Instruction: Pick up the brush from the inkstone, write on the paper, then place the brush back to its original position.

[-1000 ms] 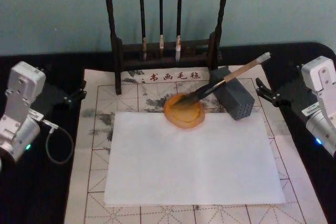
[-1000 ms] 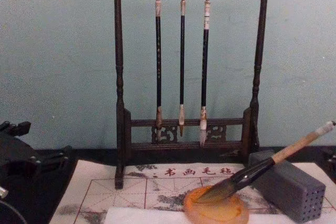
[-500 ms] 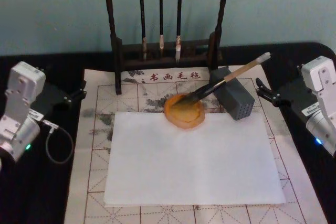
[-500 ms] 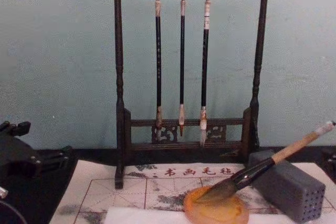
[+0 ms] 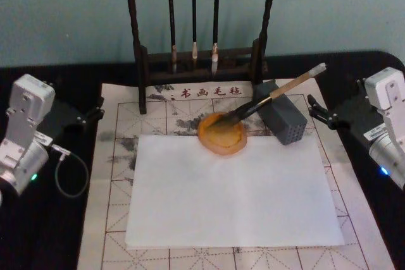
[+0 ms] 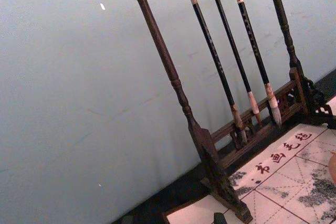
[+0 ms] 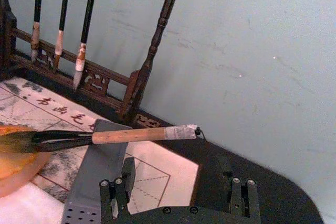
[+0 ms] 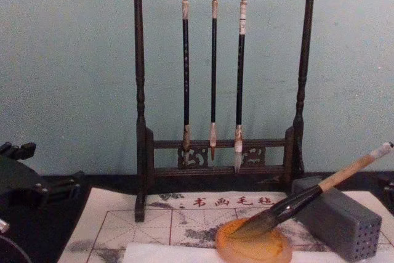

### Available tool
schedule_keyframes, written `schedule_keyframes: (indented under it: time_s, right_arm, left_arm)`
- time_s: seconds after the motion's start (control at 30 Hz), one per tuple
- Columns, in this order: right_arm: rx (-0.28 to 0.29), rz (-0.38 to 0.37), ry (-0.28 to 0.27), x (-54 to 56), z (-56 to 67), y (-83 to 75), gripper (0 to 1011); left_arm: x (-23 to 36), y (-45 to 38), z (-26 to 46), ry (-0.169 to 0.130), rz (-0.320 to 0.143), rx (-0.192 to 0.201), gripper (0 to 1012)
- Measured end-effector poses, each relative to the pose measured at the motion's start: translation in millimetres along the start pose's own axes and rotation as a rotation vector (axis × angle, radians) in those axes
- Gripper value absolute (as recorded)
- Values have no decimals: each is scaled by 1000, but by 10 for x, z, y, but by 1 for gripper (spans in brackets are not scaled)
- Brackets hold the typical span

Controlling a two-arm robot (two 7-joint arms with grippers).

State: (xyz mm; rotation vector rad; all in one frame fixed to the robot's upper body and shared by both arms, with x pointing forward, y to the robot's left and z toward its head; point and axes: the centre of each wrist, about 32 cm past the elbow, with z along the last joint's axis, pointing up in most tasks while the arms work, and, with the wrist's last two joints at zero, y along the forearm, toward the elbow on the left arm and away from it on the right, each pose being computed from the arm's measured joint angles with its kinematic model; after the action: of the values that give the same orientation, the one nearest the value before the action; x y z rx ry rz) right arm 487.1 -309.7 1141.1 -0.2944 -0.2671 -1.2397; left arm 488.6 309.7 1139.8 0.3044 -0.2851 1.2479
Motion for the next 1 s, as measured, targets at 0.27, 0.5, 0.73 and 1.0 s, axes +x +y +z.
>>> schedule_keyframes:
  time_s: [0.27,0.5,0.73,1.0]
  right_arm:
    - [-30,50,131,6,32,-51,1000]
    - [-78,94,313,-2,41,-67,1000]
    - [-87,114,497,-26,58,-63,1000]
    - [-82,119,709,-26,79,-24,1000]
  left_arm:
    - [0,0,0,0,0,0,1001]
    - [0,0,0,0,0,0,1001]
    - [0,0,0,0,0,0,1001]
    - [0,0,0,0,0,0,1001]
